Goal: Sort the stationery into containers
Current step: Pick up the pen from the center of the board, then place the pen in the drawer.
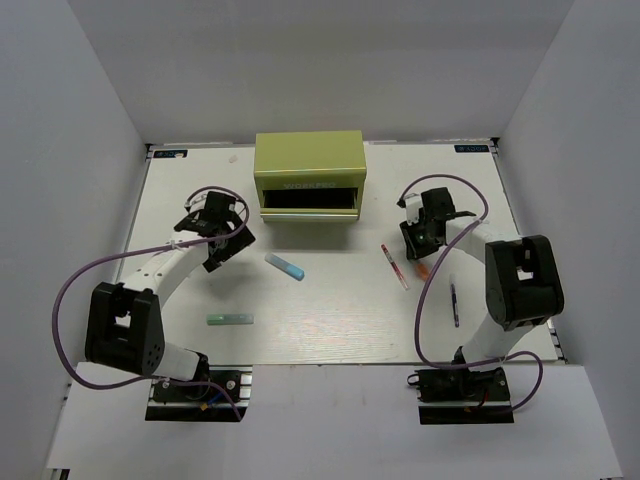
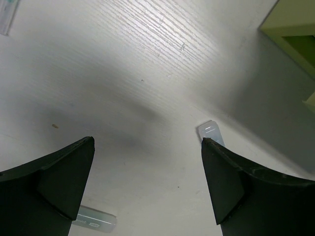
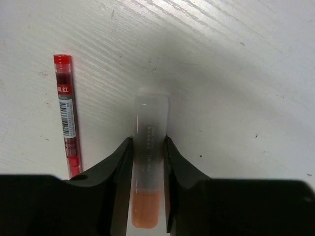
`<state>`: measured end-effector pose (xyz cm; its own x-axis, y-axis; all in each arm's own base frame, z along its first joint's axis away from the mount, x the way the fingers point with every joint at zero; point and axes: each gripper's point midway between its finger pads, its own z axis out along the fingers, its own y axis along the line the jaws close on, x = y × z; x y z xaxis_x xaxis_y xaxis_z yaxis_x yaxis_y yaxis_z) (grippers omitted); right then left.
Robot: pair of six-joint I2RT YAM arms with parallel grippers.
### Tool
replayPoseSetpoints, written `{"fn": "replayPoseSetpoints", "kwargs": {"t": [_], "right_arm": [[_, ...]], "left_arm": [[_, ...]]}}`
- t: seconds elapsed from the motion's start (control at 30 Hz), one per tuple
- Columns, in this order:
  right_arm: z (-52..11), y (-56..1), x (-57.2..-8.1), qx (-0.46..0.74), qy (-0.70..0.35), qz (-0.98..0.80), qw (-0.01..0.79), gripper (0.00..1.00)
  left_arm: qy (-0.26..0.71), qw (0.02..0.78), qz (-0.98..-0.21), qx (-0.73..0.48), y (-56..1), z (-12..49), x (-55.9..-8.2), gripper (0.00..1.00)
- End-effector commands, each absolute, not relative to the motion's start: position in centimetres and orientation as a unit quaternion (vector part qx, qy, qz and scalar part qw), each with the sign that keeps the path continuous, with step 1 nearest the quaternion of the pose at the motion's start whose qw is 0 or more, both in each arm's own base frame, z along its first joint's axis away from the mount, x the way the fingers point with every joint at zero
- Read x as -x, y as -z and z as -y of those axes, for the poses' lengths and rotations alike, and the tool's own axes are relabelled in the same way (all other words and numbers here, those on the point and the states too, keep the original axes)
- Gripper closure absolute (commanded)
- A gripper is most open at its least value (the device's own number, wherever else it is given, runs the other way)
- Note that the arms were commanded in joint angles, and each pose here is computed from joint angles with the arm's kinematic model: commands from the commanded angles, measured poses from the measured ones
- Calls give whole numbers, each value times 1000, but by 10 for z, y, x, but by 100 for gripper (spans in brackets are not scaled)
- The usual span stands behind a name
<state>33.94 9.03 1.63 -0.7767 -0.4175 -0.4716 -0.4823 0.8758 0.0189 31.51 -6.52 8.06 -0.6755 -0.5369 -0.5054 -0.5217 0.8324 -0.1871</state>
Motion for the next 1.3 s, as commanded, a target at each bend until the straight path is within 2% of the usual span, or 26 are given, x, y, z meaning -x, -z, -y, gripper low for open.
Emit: {"fn": "replayPoseSetpoints", "kwargs": {"t": [0.0,0.13,0.17,0.23,0.27,0.57,0.73,1.03,1.1,1.17,1.2,1.27], "right_arm": [[-96,-16,-335,261,-103,-934,222,74],[-114,-56,-341,347,-148,-887,267,87],[-130,-74,-342,376,-187,-860,291,87],[-137,-109,-341,457,-181,-803,337,87],[-155,-133,-338,501,-214,-753,367,87],[-237,-249,-324,658,-264,-533,461,90],[-278,-272,-344,689,-238,-482,486,87],[-341,-260,-411,694,-188,-491,492,86],[-348,-262,-423,691,-179,-496,494,75],[-351,-254,-426,692,-182,-506,481,50],[-352,-254,-429,683,-185,-518,480,30],[-350,-250,-428,680,-187,-524,478,18]], "left_arm": [[53,286,-898,332,-98,66,-323,0],[66,246,-906,339,-85,71,-319,0],[76,240,-905,342,-85,75,-319,0],[109,218,-904,350,-79,88,-316,0],[127,205,-903,355,-77,96,-313,0],[201,141,-869,429,-72,134,-294,3],[209,136,-851,462,-75,142,-299,2],[188,130,-859,459,-67,160,-315,2],[175,122,-864,457,-63,165,-313,2],[147,103,-871,457,-54,166,-312,2],[139,101,-875,453,-51,169,-310,2],[128,97,-878,450,-46,170,-308,2]]}}
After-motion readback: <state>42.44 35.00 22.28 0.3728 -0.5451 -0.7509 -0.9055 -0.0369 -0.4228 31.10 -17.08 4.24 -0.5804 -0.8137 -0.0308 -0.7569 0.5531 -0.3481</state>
